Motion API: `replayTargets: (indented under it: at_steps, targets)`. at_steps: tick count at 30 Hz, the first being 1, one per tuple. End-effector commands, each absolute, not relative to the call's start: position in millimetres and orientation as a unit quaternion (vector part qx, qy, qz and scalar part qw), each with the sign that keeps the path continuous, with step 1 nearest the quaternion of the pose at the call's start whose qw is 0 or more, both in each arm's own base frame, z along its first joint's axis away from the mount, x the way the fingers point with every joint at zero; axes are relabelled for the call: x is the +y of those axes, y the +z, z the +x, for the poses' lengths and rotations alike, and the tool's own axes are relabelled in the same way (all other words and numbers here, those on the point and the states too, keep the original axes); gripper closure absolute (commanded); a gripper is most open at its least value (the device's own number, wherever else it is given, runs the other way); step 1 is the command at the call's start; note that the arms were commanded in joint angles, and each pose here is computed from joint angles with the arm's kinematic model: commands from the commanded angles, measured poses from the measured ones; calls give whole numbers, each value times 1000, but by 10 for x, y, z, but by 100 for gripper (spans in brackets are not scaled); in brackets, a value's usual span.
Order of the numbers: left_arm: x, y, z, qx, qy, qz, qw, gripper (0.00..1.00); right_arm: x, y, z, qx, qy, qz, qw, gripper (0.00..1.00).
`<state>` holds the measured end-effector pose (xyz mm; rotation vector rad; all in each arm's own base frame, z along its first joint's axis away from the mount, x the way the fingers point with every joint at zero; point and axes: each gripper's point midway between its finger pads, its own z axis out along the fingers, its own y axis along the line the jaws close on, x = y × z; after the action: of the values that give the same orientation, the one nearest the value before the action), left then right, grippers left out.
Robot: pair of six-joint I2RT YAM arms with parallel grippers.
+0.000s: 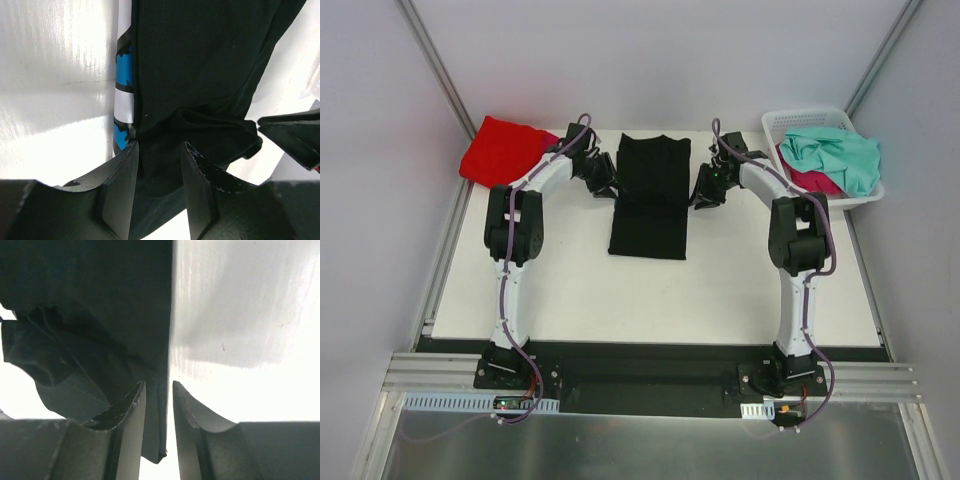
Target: Fold and stack the t-shirts
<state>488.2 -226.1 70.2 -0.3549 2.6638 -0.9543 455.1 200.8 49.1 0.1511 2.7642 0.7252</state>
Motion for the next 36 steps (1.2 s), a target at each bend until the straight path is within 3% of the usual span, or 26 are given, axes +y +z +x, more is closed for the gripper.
replayTargets:
  at_steps: [1,9,16,23,36]
  targets:
    - [-2199,1013,5010,917,-326,-98,205,61,1974,1164,4672,944,221,-2,246,68]
    - [-2064,1255,4913,912,-305,-94,258,57,2094,1256,4519,945,211,-28,248,65]
    - [-1892,1247,4543,918,-259,-95,284,50,2290,1186,4112,952,162,-106,237,51]
    - [-1969,965,4118,924,-291,-104,225,47,2433,1111,3865,956,183,-98,208,52]
    - [-2065,1094,4167,918,-309,-95,231,46,2600,930,4214,958,175,-97,206,55]
